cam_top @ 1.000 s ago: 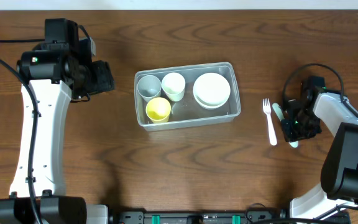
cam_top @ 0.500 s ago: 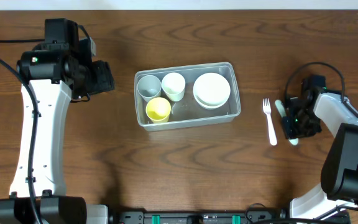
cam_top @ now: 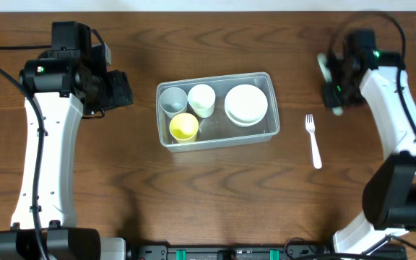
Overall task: Pack container
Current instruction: 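Carry the spoon into the container in front of the bowls and release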
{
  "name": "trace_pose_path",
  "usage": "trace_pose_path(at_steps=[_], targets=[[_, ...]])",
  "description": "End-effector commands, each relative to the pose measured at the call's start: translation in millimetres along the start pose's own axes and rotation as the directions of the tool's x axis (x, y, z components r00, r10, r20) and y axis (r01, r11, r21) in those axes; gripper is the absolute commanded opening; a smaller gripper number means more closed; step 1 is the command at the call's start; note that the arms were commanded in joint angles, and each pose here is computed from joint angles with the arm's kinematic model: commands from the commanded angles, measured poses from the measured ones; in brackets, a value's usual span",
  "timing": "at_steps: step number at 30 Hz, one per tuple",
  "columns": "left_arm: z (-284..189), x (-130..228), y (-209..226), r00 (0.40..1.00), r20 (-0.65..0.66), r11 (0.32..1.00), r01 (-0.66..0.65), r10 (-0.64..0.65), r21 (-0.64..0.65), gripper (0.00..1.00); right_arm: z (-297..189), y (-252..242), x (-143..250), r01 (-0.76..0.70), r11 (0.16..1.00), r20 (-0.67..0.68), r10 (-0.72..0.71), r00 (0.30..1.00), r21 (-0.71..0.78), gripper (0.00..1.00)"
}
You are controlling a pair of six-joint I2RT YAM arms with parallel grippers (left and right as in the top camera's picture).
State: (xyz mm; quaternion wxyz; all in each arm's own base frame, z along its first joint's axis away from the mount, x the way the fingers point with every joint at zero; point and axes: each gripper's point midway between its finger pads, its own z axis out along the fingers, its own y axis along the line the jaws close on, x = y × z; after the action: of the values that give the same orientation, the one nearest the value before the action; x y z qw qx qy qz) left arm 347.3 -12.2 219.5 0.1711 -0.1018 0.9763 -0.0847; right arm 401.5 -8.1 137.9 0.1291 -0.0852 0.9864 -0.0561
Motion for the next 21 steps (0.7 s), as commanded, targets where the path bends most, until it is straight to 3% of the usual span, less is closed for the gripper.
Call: trace_pose_path(at_steps=[1, 4, 6, 8, 10, 14, 21], targets=[[2, 2, 3, 1.0, -0.011, 1.0, 0.005, -0.005, -0.011, 0.62, -66, 53, -47, 0.229, 0.973, 0.211, -0.22, 0.952, -0.018, 0.01], [2, 2, 3, 1.0, -0.01, 1.0, 0.005, -0.005, -0.011, 0.62, -87, 111, -59, 0.535, 0.845, 0.302, -0.511, 0.805, 0.004, 0.01], [2, 2, 3, 1.0, -0.01, 1.0, 0.005, -0.005, -0.011, 0.62, -91, 148, -54, 0.733, 0.678, 0.313, -0.708, 0.633, 0.05, 0.01], [2, 2, 3, 1.0, -0.011, 1.0, 0.005, -0.006, -0.011, 0.62, -89, 176, -47, 0.847, 0.527, 0.308, -0.82, 0.483, 0.075, 0.01], [2, 2, 3, 1.0, -0.011, 1.0, 0.005, -0.006, -0.011, 0.62, -83, 198, -39, 0.902, 0.425, 0.3, -0.873, 0.385, 0.078, 0.01], [2, 3, 3, 1.0, -0.015, 1.0, 0.006, -0.006, -0.012, 0.62, -65, 222, -25, 0.93, 0.366, 0.284, -0.893, 0.349, 0.01, 0.01], [2, 3, 3, 1.0, -0.015, 1.0, 0.006, -0.006, -0.012, 0.62, -35, 230, 15, 0.931, 0.313, 0.201, -0.915, 0.348, -0.186, 0.01]])
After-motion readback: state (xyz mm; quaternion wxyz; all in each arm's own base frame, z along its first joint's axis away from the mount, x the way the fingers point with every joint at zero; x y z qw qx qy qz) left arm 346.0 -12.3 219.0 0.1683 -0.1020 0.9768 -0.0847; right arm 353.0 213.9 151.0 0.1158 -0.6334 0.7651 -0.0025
